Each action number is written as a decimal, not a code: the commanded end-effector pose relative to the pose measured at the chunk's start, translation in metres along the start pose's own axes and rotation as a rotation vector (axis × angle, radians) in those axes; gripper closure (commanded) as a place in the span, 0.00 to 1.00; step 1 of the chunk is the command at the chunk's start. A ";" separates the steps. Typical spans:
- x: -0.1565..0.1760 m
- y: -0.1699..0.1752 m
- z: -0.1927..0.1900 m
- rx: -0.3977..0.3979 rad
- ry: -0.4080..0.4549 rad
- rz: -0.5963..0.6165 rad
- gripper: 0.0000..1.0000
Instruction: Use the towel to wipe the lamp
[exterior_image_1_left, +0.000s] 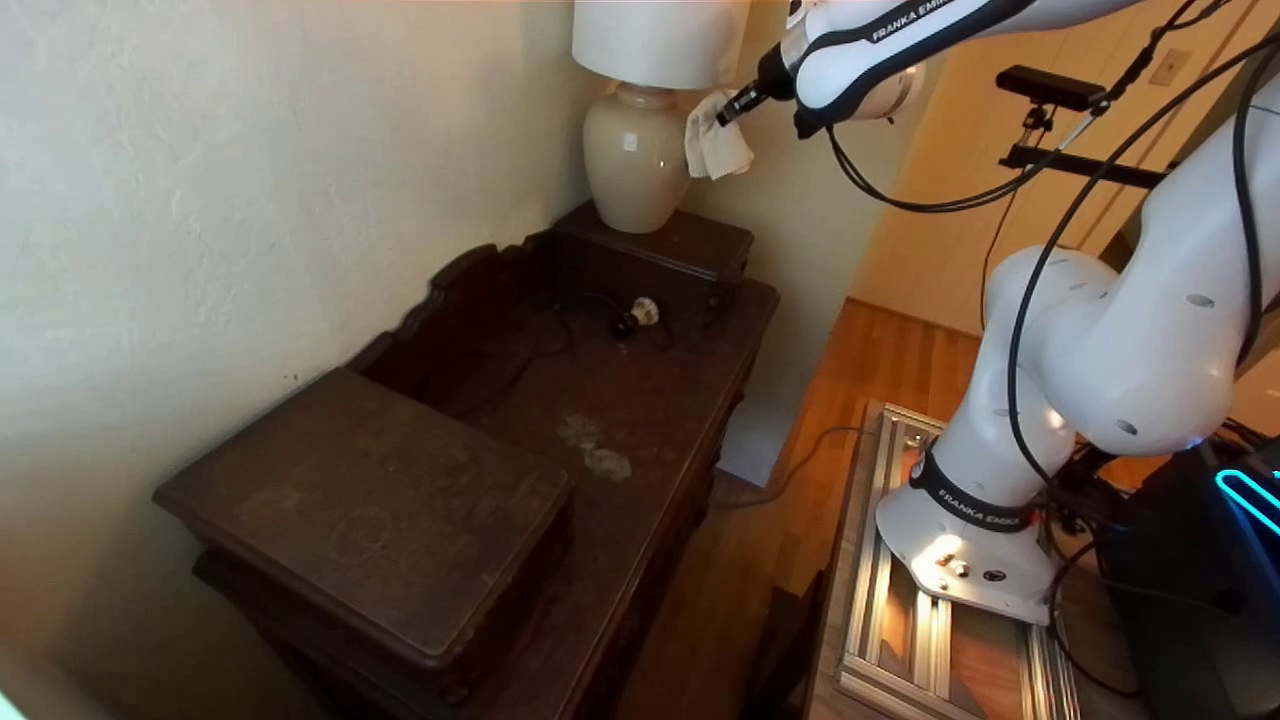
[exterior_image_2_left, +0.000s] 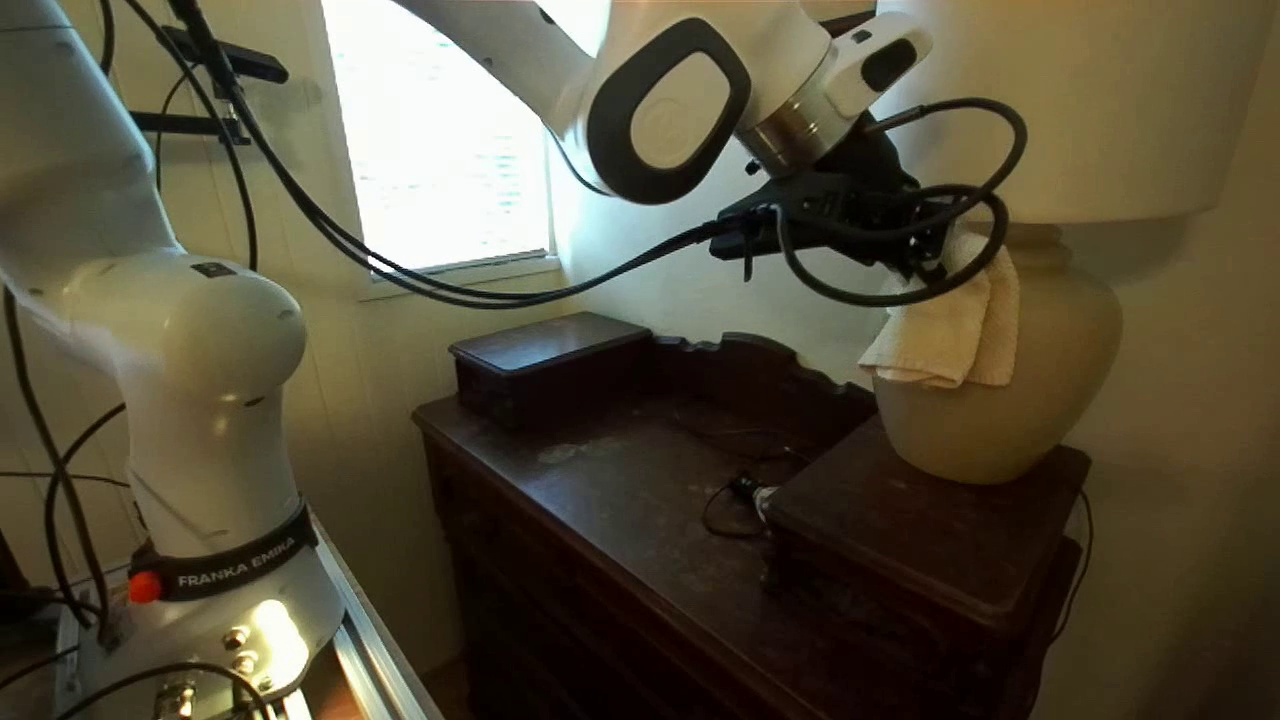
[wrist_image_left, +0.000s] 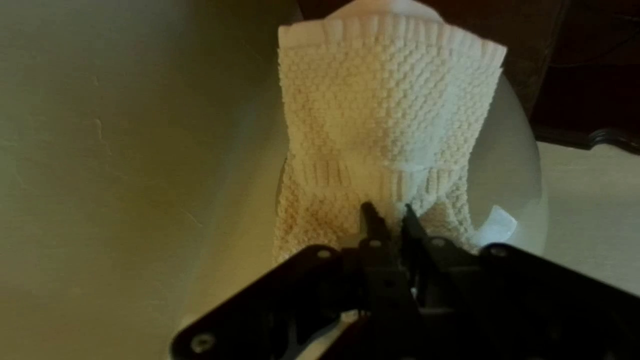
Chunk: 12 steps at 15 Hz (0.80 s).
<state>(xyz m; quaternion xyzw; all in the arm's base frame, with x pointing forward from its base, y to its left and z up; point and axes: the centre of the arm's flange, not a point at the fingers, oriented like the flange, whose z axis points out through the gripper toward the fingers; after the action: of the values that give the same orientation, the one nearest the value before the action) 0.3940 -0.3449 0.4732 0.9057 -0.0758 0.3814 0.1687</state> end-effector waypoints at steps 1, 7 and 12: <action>0.013 0.028 0.014 0.037 0.040 -0.014 0.97; 0.023 0.033 0.033 0.069 0.054 -0.024 0.97; 0.023 0.036 0.050 0.087 0.051 -0.012 0.97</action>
<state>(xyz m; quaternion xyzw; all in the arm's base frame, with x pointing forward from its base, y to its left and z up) 0.4177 -0.3754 0.4699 0.9029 -0.0561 0.3979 0.1528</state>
